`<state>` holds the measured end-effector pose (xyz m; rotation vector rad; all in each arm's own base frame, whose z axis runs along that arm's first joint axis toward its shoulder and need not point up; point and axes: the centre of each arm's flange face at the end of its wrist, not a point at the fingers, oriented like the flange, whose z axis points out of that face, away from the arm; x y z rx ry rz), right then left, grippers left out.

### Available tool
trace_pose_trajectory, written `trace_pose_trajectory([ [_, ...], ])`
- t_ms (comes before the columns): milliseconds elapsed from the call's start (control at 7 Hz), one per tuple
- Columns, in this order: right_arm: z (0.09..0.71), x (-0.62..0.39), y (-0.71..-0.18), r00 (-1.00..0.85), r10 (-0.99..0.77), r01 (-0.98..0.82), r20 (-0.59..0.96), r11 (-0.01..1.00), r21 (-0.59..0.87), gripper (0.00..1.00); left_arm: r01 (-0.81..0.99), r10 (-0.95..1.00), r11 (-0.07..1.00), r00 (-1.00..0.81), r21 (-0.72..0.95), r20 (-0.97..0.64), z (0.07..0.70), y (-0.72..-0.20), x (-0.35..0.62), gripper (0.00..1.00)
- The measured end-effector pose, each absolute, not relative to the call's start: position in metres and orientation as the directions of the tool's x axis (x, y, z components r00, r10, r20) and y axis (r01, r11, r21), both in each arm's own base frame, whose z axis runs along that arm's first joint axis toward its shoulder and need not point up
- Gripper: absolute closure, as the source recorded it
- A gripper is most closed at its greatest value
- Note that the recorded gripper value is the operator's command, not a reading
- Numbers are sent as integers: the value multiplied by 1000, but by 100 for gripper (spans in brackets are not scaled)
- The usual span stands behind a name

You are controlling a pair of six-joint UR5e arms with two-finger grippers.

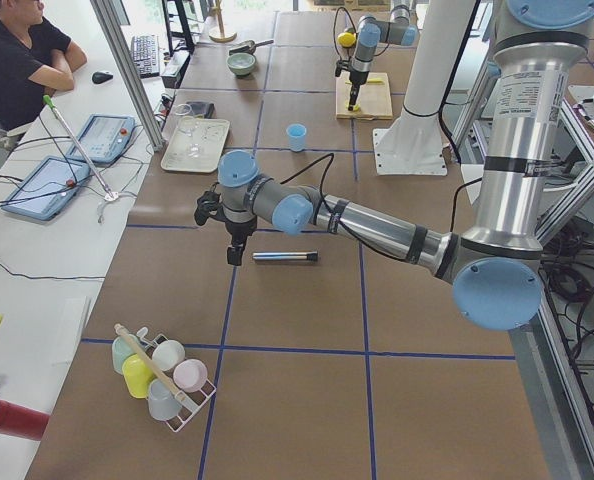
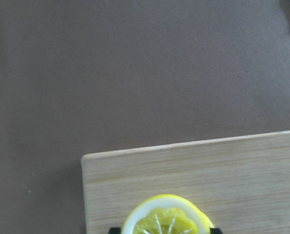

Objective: Squeeze lemon into cup
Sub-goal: 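Lower the right gripper and close it on the lemon slice, then lift the lemon slice with the right gripper and carry it toward the blue cup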

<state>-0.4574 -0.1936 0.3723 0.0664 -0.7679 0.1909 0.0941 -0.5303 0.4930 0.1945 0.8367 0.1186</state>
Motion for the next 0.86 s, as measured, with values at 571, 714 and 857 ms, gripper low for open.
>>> trace_pose_trajectory([
  [571,366,-454,-194,694,150,-192,704,981,-20,45,-28,183,975,664,220,-725,492,-531,94,0],
  [714,365,-452,-195,692,151,-193,706,981,-21,44,-28,183,975,664,220,-725,491,-531,94,0],
  [857,364,-451,-197,691,153,-196,707,980,-21,44,-28,183,975,664,221,-725,491,-531,94,0],
])
